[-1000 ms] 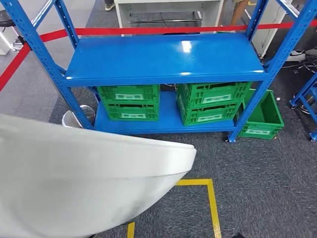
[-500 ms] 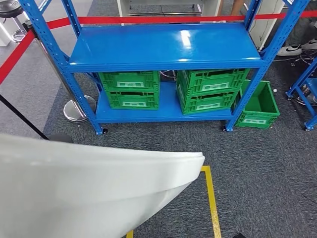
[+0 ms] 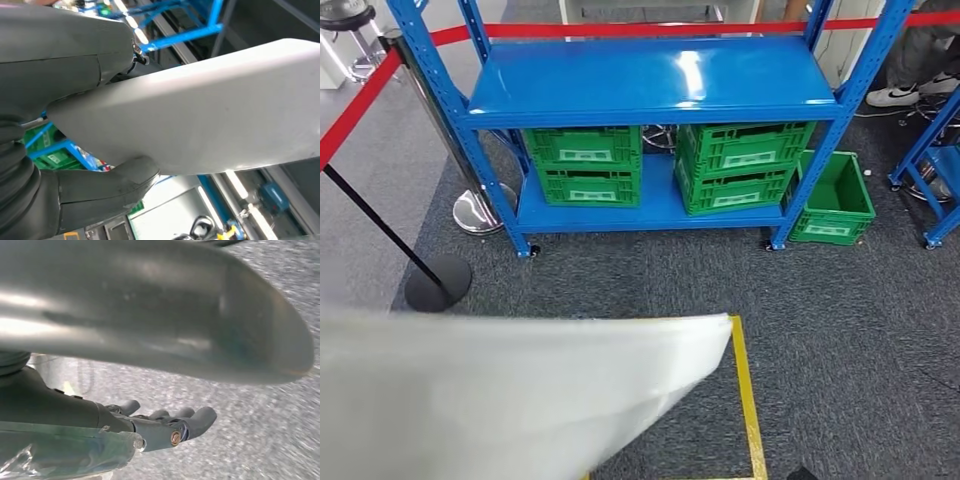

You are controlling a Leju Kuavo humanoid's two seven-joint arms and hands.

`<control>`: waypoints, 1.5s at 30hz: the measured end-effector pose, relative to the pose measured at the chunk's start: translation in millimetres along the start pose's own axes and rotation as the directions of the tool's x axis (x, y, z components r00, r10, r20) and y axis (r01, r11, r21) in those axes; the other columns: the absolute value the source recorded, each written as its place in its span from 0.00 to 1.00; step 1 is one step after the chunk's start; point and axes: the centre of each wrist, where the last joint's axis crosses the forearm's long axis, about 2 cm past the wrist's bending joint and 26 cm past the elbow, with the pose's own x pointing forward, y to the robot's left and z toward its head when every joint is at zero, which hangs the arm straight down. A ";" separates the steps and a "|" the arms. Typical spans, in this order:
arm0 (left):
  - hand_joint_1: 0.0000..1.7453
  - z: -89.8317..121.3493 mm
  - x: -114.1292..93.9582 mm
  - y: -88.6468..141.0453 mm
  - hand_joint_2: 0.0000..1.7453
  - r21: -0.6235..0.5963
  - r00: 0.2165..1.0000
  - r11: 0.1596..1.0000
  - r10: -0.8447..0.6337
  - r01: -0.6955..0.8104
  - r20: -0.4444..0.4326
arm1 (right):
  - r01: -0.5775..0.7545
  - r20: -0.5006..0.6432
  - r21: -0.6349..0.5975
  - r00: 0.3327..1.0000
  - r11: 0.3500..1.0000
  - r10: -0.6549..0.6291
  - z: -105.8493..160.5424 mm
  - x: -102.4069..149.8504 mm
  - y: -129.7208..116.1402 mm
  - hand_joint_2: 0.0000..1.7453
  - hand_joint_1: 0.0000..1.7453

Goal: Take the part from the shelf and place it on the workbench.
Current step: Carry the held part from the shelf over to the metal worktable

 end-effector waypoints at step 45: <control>1.00 -2.9 6.9 -15.4 1.00 -0.038 0.992 0.992 0.124 -0.123 0.017 | 0.508 0.126 -0.051 0.858 0.860 -0.499 0.1 -18.9 -6.4 0.00 0.00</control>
